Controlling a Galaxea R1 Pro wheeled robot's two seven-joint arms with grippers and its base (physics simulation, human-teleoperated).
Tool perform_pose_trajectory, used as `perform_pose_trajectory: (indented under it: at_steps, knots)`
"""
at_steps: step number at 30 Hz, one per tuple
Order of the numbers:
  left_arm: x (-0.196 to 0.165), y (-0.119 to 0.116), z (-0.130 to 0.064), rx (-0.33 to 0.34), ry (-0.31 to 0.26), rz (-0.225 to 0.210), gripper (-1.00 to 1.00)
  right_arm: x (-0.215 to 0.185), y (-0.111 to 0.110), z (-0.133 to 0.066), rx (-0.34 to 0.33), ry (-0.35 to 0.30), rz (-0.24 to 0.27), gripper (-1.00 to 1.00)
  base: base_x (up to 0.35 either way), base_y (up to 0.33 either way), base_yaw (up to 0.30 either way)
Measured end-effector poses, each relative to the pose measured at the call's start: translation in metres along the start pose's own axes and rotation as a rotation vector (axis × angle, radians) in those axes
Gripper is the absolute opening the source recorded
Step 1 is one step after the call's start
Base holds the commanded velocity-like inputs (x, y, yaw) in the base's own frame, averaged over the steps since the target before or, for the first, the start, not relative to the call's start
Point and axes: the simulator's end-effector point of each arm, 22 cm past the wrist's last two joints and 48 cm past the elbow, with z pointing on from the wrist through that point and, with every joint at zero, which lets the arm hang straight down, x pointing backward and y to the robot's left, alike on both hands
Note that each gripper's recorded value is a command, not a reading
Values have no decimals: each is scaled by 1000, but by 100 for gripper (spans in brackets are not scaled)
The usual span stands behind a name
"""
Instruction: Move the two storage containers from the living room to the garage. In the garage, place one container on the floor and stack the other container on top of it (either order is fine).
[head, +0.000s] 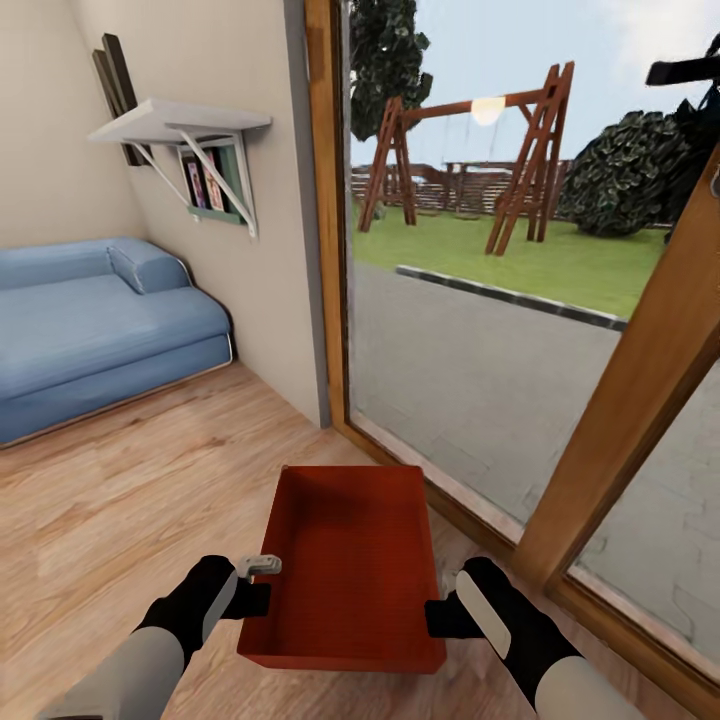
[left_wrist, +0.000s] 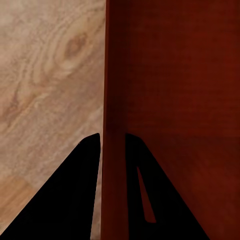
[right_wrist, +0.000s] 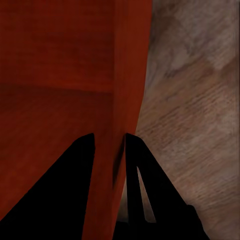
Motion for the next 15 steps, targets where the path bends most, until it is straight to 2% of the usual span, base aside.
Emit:
perform_pose_trajectory:
  at_steps: [15]
  knots:
    - [-23,-5,-39,1,-22,3,-100,-16,5,-41,0,-22,-3,-100,0,0,0]
